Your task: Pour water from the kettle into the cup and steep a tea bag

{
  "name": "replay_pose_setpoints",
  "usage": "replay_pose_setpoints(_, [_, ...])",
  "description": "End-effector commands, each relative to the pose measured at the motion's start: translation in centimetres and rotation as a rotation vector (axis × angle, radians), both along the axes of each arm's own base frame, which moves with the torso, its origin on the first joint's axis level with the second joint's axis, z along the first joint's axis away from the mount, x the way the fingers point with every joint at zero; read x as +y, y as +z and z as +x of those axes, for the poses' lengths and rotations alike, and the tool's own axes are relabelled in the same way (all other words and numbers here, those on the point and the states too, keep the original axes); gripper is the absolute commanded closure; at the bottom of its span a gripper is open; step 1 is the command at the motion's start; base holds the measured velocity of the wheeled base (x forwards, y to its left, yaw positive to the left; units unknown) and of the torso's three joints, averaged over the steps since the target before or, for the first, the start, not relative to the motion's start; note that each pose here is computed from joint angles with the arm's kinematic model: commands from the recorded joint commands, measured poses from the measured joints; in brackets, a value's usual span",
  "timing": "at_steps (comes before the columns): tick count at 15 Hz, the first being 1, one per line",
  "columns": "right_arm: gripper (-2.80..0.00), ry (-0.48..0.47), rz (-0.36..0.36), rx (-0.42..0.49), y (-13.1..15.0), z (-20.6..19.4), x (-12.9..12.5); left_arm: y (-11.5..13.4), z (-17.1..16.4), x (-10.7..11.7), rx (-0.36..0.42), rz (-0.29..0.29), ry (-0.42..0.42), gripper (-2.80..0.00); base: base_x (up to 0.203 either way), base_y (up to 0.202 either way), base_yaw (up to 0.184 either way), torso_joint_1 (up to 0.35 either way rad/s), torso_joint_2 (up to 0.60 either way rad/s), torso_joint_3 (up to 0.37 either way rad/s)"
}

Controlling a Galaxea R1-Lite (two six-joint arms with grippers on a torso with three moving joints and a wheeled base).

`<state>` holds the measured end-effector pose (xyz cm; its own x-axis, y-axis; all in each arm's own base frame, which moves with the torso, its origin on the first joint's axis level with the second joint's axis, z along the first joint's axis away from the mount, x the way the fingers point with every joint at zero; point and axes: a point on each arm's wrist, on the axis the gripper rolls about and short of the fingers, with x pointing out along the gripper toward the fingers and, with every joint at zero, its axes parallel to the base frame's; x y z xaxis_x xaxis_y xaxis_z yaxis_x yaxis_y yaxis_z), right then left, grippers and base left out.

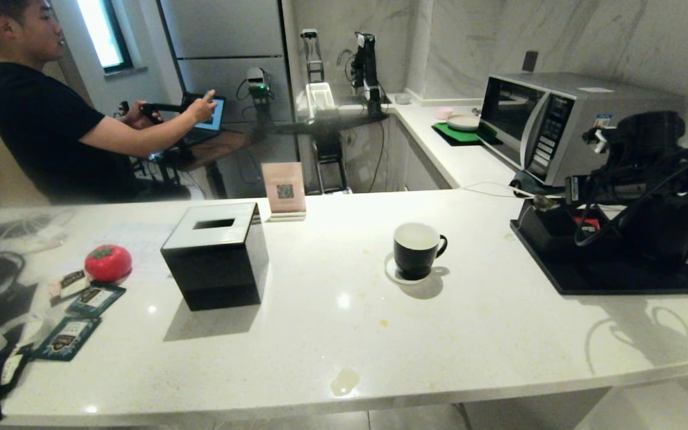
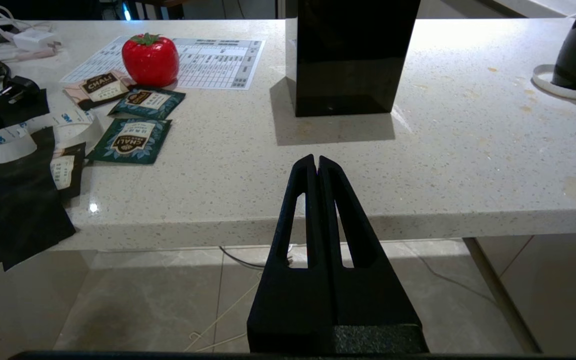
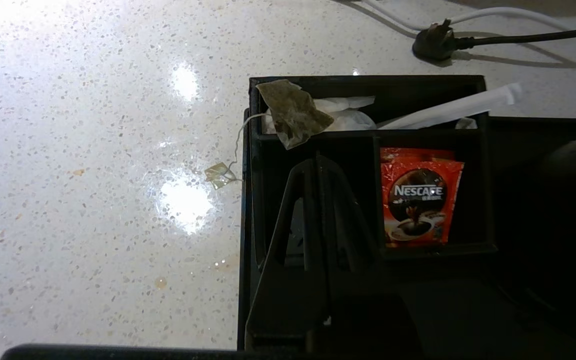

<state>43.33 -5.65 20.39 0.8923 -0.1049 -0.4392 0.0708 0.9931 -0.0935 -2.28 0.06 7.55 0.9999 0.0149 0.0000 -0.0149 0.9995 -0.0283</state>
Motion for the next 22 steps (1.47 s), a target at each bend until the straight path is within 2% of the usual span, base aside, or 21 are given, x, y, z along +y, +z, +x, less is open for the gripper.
replay_pose_setpoints(1, [0.0,0.004,0.001,0.018,-1.1,0.8,0.0,0.0,0.0,0.0,0.002,-0.001,0.0,0.0,0.0,0.0,0.0,0.0,0.0,0.0])
replay_pose_setpoints(2, [-2.8,0.006,0.002,0.016,-1.2,0.9,0.1,0.0,0.0,0.0,0.002,-0.001,0.0,0.0,0.0,0.0,0.0,0.0,0.0,0.0])
replay_pose_setpoints(6, [-2.8,0.007,-0.006,0.014,-1.8,1.5,0.0,0.0,0.0,0.0,0.002,-0.001,0.0,0.0,0.0,0.0,0.0,0.0,0.0,0.0])
replay_pose_setpoints(10, [-2.8,0.006,-0.017,-0.059,-2.1,2.4,-0.1,0.0,0.0,0.0,0.002,-0.001,0.0,0.0,0.0,0.0,0.0,0.0,0.0,0.0])
replay_pose_setpoints(22, [-2.8,-0.007,-0.032,-0.146,-4.8,4.5,-0.5,0.0,0.0,0.0,0.002,-0.001,-0.001,0.0,0.0,0.0,0.0,0.0,0.0,0.0])
